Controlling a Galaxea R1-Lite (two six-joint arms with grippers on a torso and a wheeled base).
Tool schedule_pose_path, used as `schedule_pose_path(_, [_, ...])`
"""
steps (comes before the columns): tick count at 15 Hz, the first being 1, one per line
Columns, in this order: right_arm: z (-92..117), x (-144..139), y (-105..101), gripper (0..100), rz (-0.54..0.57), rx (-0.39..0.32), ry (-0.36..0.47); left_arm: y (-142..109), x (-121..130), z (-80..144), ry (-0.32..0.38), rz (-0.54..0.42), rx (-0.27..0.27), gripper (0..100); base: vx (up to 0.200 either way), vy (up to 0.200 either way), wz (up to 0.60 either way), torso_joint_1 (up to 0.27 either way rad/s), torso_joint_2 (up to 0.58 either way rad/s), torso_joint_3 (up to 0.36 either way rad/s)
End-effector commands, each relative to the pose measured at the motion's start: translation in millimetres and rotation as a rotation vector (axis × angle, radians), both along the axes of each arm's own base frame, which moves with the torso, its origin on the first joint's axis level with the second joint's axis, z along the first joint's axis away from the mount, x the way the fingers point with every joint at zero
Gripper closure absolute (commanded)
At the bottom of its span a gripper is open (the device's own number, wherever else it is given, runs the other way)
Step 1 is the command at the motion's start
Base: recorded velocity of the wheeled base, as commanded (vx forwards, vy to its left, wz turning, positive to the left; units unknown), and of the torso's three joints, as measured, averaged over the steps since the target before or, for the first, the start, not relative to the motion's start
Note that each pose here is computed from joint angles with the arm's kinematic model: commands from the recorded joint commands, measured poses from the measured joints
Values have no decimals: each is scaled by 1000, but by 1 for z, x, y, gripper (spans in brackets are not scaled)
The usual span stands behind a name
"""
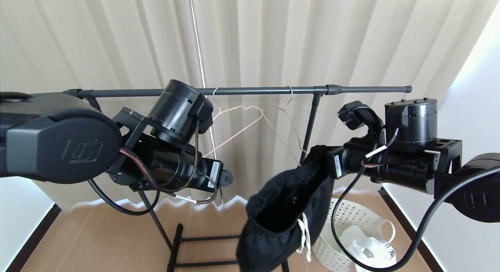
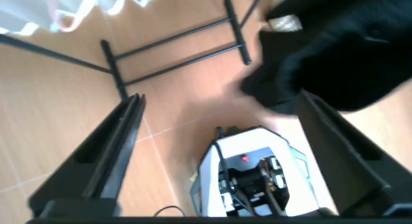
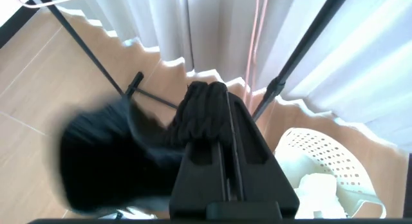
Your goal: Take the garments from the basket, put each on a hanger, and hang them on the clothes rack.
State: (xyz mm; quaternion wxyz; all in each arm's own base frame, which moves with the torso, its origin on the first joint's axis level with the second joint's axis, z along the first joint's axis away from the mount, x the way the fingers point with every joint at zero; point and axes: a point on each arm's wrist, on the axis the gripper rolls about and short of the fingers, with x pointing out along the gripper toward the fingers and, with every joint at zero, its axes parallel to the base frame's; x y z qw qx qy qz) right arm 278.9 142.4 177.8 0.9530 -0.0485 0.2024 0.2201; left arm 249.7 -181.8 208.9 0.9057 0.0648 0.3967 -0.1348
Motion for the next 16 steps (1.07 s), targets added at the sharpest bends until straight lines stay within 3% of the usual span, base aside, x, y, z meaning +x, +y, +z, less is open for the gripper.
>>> schedule_pose_path(1, [5, -3, -1, 100, 1, 7, -14, 29, 1, 1, -5, 10, -6, 0, 0, 0, 0, 0, 0, 0])
schedule_pose_path(4, [8, -9, -3, 100, 4, 10, -21, 74, 26, 0, -54, -37, -26, 0, 0, 0, 0, 0, 0, 0])
schedule_pose_path(5, [11, -14, -3, 100, 11, 12, -31, 84, 45, -8, -76, -42, -5, 0, 0, 0, 0, 0, 0, 0])
schedule_pose_path(6, [11, -14, -3, 100, 11, 12, -31, 84, 45, -8, -76, -42, -5, 0, 0, 0, 0, 0, 0, 0])
schedule_pose_path(7, [16, -25, -1, 100, 35, 18, -47, 93, 79, -26, -134, -48, 38, 0, 0, 0, 0, 0, 0, 0])
schedule_pose_path(11, [22, -43, 6, 100, 84, 17, -66, 83, 130, -59, -210, -57, 45, 0, 0, 0, 0, 0, 0, 0])
schedule_pose_path(16, [21, -65, 18, 100, 169, -2, -74, 72, 161, -75, -280, -63, 24, 0, 0, 0, 0, 0, 0, 0])
